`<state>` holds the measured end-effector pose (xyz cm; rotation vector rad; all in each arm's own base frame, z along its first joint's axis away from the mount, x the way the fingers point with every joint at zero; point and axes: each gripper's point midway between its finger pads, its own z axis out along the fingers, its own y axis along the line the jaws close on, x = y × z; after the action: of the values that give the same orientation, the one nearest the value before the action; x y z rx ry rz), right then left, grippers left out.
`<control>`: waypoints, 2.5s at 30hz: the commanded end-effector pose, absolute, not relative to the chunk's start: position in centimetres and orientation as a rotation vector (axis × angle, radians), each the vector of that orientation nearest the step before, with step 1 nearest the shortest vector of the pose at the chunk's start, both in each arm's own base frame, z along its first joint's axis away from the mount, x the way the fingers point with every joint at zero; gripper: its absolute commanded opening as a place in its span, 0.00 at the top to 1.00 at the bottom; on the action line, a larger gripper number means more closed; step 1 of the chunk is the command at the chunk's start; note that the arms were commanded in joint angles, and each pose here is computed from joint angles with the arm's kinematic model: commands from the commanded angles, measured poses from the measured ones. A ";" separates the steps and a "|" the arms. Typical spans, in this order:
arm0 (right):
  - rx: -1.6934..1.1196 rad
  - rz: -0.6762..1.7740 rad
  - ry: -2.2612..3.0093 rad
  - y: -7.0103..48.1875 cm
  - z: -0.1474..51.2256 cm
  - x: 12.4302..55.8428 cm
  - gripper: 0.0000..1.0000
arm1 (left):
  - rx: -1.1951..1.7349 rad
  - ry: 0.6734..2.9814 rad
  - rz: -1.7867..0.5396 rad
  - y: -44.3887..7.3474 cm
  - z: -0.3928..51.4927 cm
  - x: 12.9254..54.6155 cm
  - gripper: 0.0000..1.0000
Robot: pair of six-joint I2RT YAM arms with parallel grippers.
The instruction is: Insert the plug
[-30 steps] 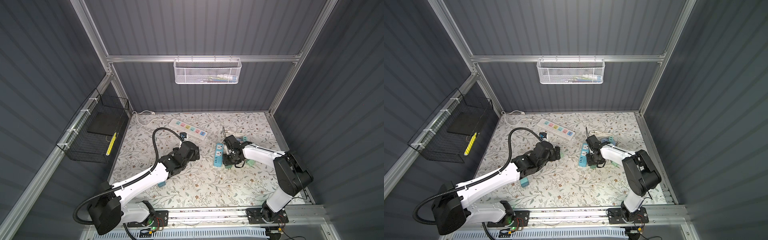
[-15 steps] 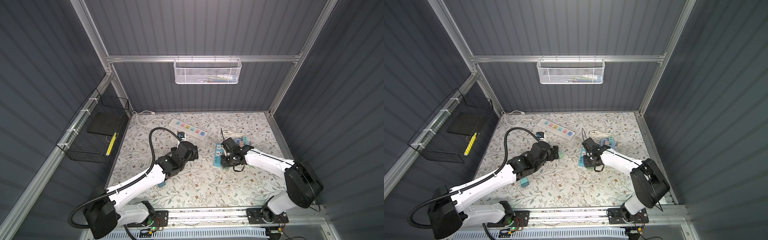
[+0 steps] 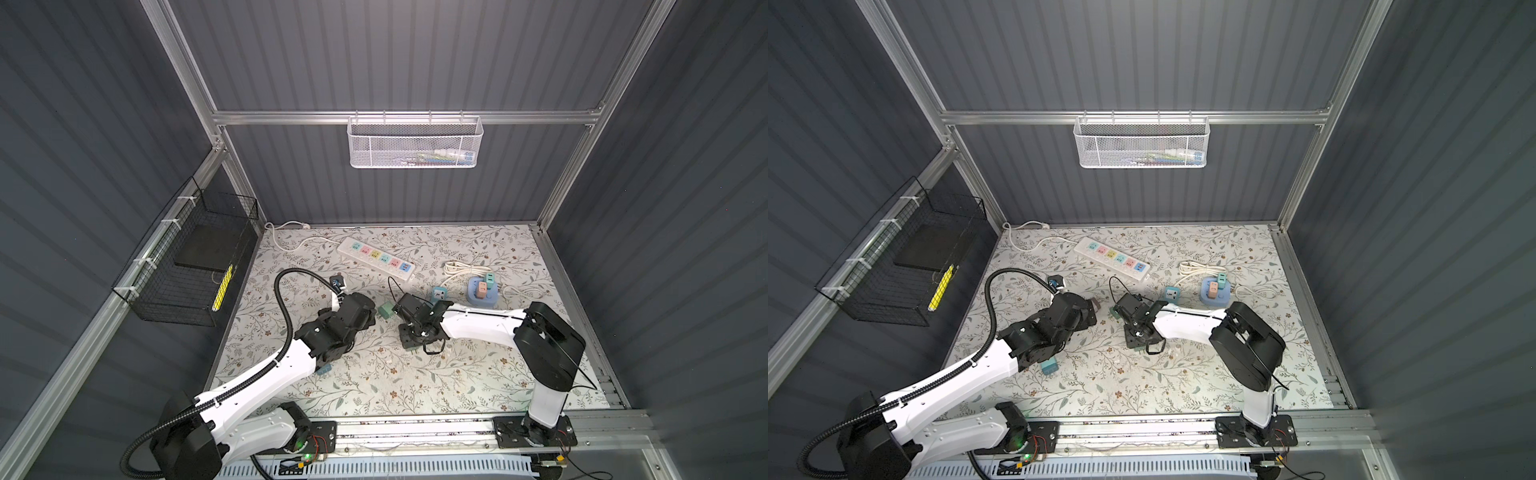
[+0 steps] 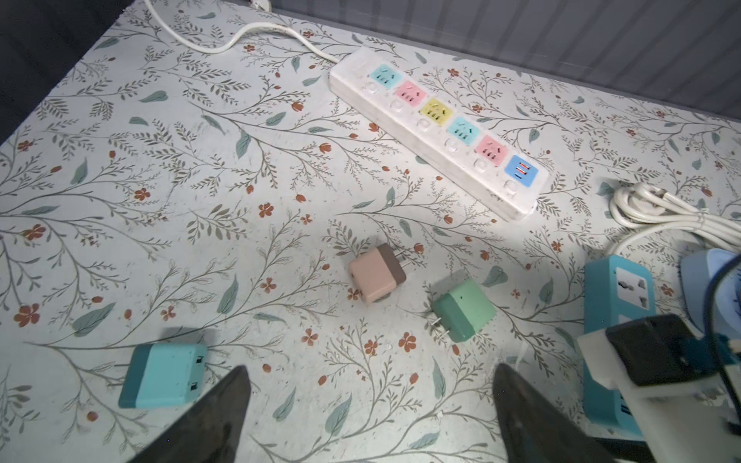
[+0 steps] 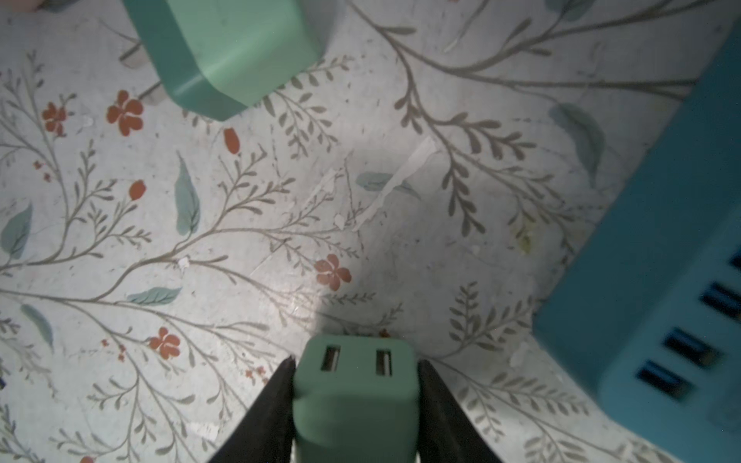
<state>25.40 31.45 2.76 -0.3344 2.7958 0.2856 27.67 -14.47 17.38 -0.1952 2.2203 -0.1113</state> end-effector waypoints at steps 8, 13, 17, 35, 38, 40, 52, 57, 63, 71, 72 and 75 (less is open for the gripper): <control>-0.189 0.515 2.794 32.4 3.5 24.6 0.37 | -0.247 2.201 -0.162 -13.1 17.8 26.6 0.10; -0.119 0.805 2.771 34.1 4.9 23.3 0.37 | -0.184 2.229 -0.143 -13.6 18.1 26.7 0.10; -0.118 1.034 2.687 35.4 7.3 23.1 0.37 | -0.109 2.260 -0.142 -14.5 18.0 26.9 0.08; 0.103 0.500 2.404 16.2 12.9 25.9 0.33 | 0.629 2.702 -0.262 -27.8 8.1 21.4 0.20; 0.094 0.534 2.363 15.5 13.8 25.8 0.34 | 0.613 2.749 -0.274 -28.6 6.4 21.2 0.20; 0.082 0.557 2.331 15.5 14.2 25.6 0.34 | 0.615 2.773 -0.289 -29.2 5.6 21.0 0.22; 0.070 0.583 2.346 15.9 13.7 25.6 0.35 | 0.662 2.779 -0.114 -28.4 2.3 22.1 0.42; 0.076 0.579 2.348 15.8 13.5 25.4 0.35 | 0.701 2.771 -0.091 -28.0 2.1 22.0 0.51; 0.075 0.583 2.347 15.8 13.6 25.3 0.34 | 0.750 2.743 -0.032 -27.6 2.3 22.4 0.32; 0.068 0.602 2.354 16.1 13.6 25.3 0.34 | 0.789 2.700 -0.073 -28.6 2.3 23.0 0.49; 0.068 0.604 2.356 16.1 13.5 25.2 0.33 | 0.789 2.693 -0.089 -28.6 2.3 22.9 0.49; 0.064 0.609 2.361 16.2 13.4 25.1 0.33 | 0.799 2.666 -0.089 -28.6 2.7 23.2 0.48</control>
<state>25.42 16.14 13.82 0.0706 2.3476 0.5998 22.90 -28.71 2.42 0.7739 2.6948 -0.0884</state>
